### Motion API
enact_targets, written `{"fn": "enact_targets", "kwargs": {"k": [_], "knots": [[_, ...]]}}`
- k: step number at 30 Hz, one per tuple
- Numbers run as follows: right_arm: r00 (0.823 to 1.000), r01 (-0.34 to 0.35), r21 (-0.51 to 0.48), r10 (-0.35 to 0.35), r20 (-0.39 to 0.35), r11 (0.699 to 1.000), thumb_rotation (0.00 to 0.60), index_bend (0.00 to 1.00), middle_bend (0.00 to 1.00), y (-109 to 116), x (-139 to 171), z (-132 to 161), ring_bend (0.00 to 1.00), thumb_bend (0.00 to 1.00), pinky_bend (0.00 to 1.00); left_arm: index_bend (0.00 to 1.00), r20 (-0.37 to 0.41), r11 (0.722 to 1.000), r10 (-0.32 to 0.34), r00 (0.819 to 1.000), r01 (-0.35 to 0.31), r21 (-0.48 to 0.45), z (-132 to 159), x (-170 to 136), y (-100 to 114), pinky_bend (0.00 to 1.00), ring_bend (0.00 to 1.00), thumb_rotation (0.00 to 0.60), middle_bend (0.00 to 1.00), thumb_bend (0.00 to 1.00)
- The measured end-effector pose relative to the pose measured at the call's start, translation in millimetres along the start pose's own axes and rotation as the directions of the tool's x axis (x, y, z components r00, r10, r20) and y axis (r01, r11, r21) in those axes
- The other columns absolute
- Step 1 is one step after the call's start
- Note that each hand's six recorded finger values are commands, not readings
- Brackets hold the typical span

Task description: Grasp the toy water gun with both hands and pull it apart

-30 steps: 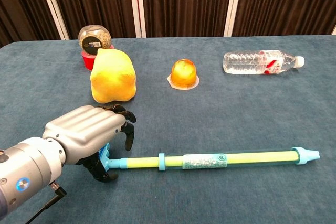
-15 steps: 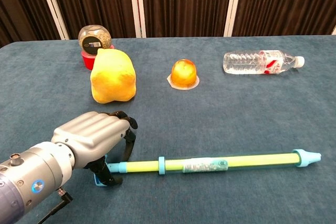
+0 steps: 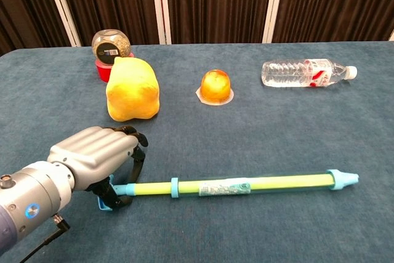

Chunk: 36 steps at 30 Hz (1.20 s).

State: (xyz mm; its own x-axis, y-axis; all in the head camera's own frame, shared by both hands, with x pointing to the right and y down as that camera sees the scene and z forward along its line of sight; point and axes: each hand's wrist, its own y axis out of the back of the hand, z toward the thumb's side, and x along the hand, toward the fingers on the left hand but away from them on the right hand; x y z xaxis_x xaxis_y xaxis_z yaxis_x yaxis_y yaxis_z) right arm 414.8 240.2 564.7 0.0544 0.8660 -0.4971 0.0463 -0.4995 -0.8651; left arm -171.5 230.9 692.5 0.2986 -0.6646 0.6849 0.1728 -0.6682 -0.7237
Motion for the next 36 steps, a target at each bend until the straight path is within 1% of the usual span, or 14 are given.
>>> {"fn": "enact_targets", "kwargs": {"k": [5,8,12,15,18,21,28,31,36], "knots": [[0.998,-0.046,0.011,0.047,-0.033,0.999,0.6,0.28,0.12,-5,-5,16,0.08,0.1,0.04,0.57,-0.011,1.0,-0.005,1.0,0.005,-0.019,-7,3,-1,0.13,0.04,0.6,0.12,0.41],[0.995,-0.087,0.003,0.087,-0.058,0.996,0.6,0.3,0.13,-11,-5,32,0.08,0.11,0.04,0.56,-0.004,0.999,-0.002,1.0,0.002,-0.034,-5,5,1,0.13,0.04,0.6,0.13,0.41],[0.985,-0.147,0.001,0.147,-0.086,0.989,0.6,0.3,0.13,-24,-4,54,0.08,0.11,0.05,0.56,0.02,0.999,0.014,1.0,-0.013,-0.041,2,7,6,0.13,0.04,0.6,0.13,0.41],[0.98,-0.17,0.006,0.17,-0.101,0.985,0.6,0.31,0.13,-33,-3,67,0.08,0.11,0.05,0.56,0.049,0.999,0.032,0.998,-0.031,-0.021,8,8,10,0.13,0.04,0.6,0.13,0.41],[0.978,-0.179,0.008,0.179,-0.108,0.984,0.6,0.31,0.13,-40,-4,78,0.08,0.11,0.05,0.56,0.079,0.999,0.051,0.996,-0.052,0.007,13,9,14,0.13,0.04,0.6,0.13,0.42],[0.978,-0.18,0.007,0.18,-0.103,0.984,0.6,0.31,0.13,-44,-6,83,0.08,0.11,0.05,0.56,0.096,0.997,0.063,0.993,-0.066,0.027,15,10,16,0.13,0.04,0.6,0.13,0.42],[0.981,-0.173,-0.003,0.172,-0.087,0.985,0.6,0.32,0.14,-46,-17,87,0.08,0.12,0.04,0.56,0.101,0.997,0.066,0.993,-0.07,0.036,14,12,20,0.13,0.04,0.6,0.13,0.42],[0.982,-0.171,-0.002,0.17,-0.083,0.985,0.6,0.34,0.14,-49,-23,91,0.08,0.13,0.05,0.56,0.105,0.997,0.069,0.992,-0.073,0.037,15,12,23,0.13,0.04,0.6,0.13,0.42],[0.981,-0.175,0.007,0.175,-0.079,0.985,0.6,0.34,0.14,-55,-32,99,0.09,0.13,0.05,0.56,0.117,0.996,0.08,0.99,-0.085,0.033,18,12,28,0.13,0.04,0.6,0.13,0.42]]}}
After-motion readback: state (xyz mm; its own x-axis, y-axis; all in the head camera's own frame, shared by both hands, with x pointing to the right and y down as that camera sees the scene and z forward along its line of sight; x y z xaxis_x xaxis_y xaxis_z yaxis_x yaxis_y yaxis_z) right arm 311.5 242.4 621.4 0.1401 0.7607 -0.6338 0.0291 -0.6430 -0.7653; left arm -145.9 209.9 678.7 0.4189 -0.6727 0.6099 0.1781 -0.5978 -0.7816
